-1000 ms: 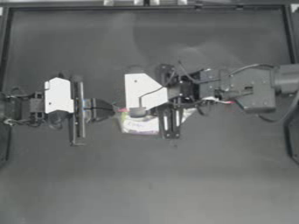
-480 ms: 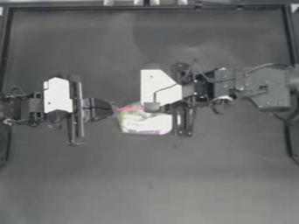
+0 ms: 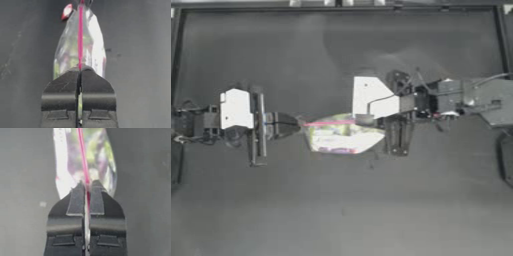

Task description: Put candy in bag

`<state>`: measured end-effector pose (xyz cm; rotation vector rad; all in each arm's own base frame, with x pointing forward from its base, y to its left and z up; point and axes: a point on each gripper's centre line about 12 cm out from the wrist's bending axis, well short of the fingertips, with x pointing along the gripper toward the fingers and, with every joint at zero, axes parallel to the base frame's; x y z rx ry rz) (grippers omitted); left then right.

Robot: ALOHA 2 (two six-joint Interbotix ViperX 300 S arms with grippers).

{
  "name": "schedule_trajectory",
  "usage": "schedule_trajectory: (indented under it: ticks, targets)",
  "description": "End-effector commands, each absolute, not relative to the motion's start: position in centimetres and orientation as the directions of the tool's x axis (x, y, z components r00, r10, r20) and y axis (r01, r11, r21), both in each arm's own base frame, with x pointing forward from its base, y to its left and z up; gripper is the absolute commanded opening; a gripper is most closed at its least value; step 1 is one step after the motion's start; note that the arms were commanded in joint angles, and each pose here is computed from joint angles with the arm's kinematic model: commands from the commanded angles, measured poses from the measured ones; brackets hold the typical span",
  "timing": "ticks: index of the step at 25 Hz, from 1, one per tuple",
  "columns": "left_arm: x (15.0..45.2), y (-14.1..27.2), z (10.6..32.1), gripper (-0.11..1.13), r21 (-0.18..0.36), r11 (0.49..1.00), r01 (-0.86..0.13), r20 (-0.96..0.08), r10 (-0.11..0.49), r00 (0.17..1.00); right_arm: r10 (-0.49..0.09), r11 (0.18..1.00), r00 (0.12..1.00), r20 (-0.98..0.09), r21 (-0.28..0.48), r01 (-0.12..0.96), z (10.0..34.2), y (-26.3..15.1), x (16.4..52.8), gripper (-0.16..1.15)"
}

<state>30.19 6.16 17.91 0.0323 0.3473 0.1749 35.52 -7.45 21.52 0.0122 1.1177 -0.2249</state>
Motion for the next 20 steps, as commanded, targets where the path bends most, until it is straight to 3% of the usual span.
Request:
schedule_trajectory:
  ticks: [1,20]
  targets:
    - [30.0,6.2,18.6,0.03,0.062,0.984,-0.167,-0.315,0.178,0.932,-0.193,0.969,0.416,-0.888,-0.106,0.223,22.2,-8.0,34.1,0.05]
    - [30.0,6.2,18.6,0.03,0.061,0.984,-0.168,-0.315,0.178,0.932,-0.205,0.951,0.384,-0.900,-0.091,0.296,21.7,-7.4,29.9,0.05]
